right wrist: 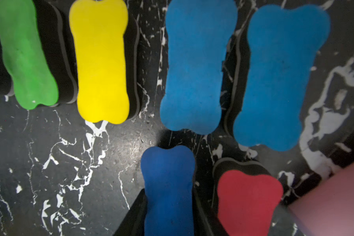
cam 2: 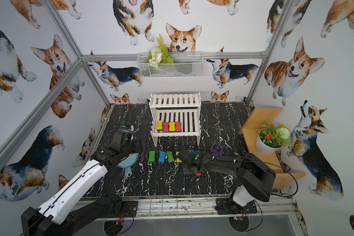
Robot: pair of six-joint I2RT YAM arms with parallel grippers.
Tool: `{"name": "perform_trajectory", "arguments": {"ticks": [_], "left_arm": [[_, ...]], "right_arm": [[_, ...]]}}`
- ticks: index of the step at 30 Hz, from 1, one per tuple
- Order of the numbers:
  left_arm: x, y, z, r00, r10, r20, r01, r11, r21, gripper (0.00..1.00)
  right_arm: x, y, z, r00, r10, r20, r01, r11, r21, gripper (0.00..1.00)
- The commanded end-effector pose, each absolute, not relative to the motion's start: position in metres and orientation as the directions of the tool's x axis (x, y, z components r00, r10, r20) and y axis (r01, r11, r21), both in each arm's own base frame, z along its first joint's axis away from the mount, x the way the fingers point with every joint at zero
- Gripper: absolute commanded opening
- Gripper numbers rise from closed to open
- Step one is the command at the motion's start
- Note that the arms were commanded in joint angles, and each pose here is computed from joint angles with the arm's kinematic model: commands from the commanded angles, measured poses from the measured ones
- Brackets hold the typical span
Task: Remove the whiteboard erasers from the shelf
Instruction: Place the whiteboard eraser at the center of the board.
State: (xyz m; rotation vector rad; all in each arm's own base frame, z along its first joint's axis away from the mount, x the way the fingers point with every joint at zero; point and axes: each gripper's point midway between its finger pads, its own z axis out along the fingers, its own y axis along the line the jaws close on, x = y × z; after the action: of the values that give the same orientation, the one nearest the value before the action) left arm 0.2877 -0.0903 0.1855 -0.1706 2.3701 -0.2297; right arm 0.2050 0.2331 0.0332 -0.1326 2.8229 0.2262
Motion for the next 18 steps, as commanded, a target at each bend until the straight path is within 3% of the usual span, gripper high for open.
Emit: {"name": "perform_trajectory", "arguments": {"ticks": [1,6,11,18], "left_arm": [[0.288,-0.089,0.187,-0.713,-0.188,-0.676,-0.059,0.976,-0.209,0.99],[0.288,-0.089,0.187,-0.713,-0.191,-0.675,-0.060,0.975,-0.213,1.00],[0.288,-0.089,0.187,-0.713,-0.192,-0.674,-0.057,0.974,-0.217,1.00],[0.289,-0.092,0.193,-0.711,-0.188,-0.678,-0.043,0.973,-0.225,0.99]], "right_arm": [[0.210,0.234,0.032,-0.941,-0.087,-0.327,-0.132,0.984,0.120,0.40],[0.211,0.237,0.031,-0.942,-0.097,-0.322,-0.142,0.982,0.121,0.48],[0.214,0.236,0.041,-0.934,-0.092,-0.347,-0.143,0.982,0.125,0.49],[0.239,0.243,0.116,-0.836,-0.034,-0.548,-0.169,0.965,0.199,0.50]]}}
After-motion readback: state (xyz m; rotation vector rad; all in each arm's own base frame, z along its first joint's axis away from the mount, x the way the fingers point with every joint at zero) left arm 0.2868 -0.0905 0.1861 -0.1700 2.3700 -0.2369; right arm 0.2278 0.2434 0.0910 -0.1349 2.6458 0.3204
